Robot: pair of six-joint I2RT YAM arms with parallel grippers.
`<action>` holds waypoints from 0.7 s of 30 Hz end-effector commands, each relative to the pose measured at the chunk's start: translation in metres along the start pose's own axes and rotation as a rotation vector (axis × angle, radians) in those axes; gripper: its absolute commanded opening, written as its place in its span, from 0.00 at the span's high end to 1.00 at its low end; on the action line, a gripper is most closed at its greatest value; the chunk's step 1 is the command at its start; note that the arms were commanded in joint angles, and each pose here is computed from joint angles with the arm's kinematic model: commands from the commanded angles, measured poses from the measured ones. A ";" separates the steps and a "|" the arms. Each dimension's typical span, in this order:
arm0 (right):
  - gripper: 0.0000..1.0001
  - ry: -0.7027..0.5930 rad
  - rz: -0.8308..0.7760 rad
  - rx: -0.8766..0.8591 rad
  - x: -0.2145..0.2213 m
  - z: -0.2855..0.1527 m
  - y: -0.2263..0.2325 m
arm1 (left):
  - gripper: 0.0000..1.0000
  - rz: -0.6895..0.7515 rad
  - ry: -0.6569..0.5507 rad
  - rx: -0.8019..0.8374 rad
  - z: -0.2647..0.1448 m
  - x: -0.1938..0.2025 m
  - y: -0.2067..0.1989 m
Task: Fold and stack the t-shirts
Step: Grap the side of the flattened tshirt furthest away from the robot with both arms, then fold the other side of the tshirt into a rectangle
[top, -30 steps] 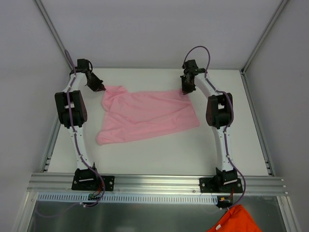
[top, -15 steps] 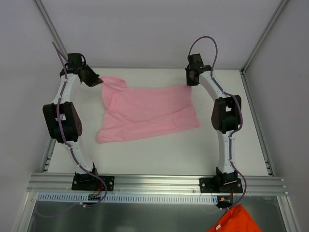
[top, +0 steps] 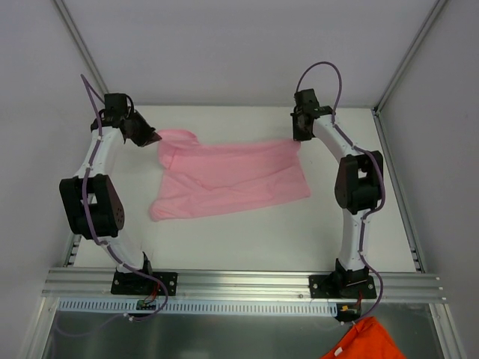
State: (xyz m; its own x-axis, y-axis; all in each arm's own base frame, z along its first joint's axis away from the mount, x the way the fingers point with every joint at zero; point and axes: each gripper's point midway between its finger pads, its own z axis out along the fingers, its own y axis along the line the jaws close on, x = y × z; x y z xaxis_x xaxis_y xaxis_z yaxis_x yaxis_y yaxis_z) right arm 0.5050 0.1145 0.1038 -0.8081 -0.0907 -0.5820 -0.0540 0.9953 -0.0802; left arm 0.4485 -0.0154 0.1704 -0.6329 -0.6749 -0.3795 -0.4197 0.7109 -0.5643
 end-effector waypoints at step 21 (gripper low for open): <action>0.99 0.036 -0.040 0.026 0.031 -0.062 -0.016 | 1.00 0.047 0.037 -0.053 -0.066 0.103 0.053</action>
State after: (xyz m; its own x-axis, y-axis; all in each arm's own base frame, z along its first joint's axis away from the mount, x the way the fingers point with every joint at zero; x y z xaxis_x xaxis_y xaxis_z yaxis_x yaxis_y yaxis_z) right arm 0.4485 0.1000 0.1040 -0.8577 -0.1154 -0.5010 -0.0675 0.9913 -0.1128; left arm 0.3284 -0.0353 0.1478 -0.6718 -0.6567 -0.3427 -0.4410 0.7263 -0.5272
